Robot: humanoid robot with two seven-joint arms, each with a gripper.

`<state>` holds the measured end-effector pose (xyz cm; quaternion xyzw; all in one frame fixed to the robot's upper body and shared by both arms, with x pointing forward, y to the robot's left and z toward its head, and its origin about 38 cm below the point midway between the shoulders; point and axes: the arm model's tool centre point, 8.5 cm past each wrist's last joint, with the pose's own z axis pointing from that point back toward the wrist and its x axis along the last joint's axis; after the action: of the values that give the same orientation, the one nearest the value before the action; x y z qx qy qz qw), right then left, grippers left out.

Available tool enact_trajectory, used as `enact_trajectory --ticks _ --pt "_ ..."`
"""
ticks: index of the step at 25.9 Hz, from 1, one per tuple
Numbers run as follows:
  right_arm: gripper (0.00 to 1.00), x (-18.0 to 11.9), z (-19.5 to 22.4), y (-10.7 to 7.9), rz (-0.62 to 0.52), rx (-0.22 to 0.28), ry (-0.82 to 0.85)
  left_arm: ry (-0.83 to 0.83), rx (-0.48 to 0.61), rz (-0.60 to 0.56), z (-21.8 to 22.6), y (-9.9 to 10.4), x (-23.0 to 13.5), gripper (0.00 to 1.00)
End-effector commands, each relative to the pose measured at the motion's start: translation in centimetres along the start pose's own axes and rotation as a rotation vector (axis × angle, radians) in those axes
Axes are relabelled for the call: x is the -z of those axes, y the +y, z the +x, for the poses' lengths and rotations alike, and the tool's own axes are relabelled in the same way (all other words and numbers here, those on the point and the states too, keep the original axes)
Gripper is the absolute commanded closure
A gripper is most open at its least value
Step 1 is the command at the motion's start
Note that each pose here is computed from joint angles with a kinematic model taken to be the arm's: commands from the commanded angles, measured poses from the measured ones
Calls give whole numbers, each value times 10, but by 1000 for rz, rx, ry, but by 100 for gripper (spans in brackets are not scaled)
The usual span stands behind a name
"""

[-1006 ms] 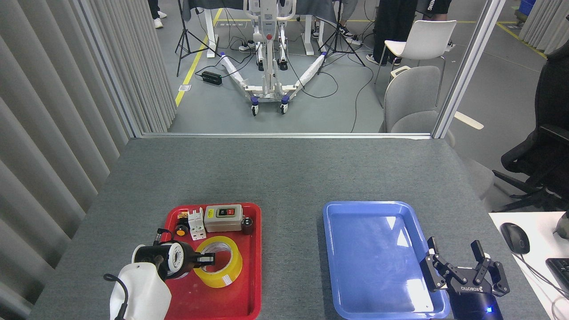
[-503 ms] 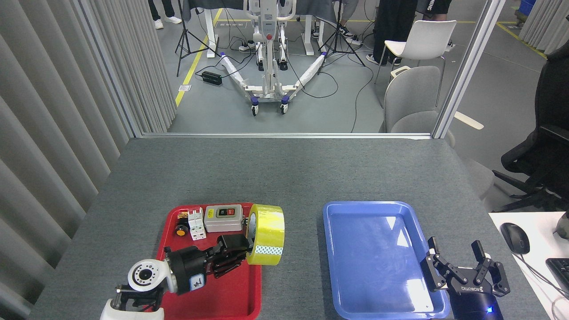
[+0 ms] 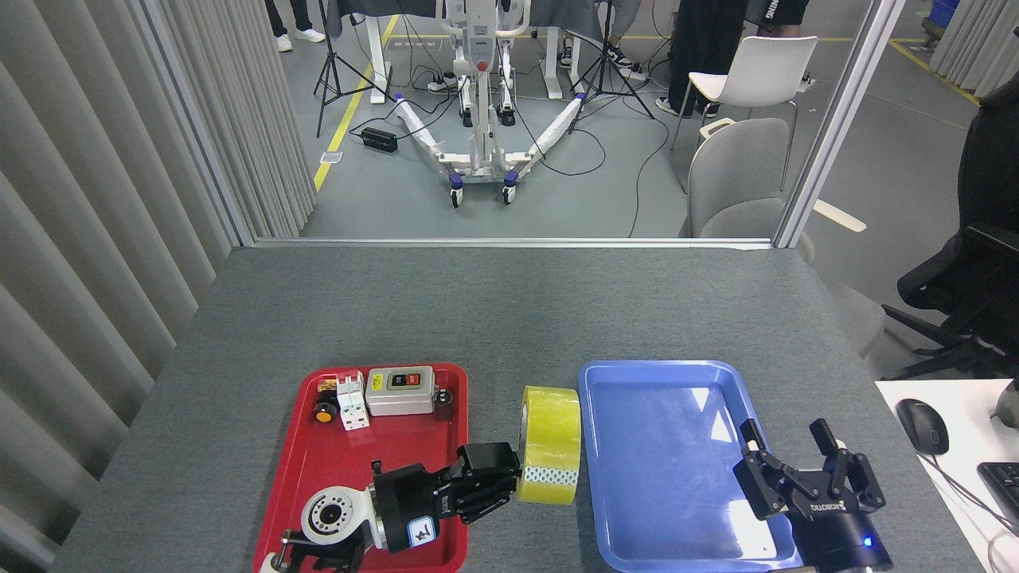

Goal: Place and move tape with both arms
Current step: 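Lift the tape roll with the left gripper toward the blue tray, then move the right gripper to the tape roll and grasp its rim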

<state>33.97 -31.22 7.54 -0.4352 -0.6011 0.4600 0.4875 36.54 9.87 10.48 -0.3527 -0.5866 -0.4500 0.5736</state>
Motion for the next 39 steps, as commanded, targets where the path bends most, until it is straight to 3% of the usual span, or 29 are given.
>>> enact_trajectory --ticks 1,3,5,10,13,25,39 --pt "0 10 19 -1 80 119 -194 0 -2 -8 -2 -3 2 100" --pt "0 9 32 -2 109 200 -314 -2 0 -8 -2 -4 2 100" --pt "0 5 44 -4 126 230 -433 -2 2 -8 -2 -4 2 100" --pt "0 -12 51 -10 194 188 -691 -2 2 -11 -4 -6 2 100" --pt "0 2 56 -18 205 213 -754 -3 13 -7 -3 -5 1 100" --pt "2 57 112 -2 263 219 -897 3 4 -39 -9 -11 -6 100" --pt "13 59 152 12 321 177 -1007 -17 33 -87 -10 -16 -12 100"
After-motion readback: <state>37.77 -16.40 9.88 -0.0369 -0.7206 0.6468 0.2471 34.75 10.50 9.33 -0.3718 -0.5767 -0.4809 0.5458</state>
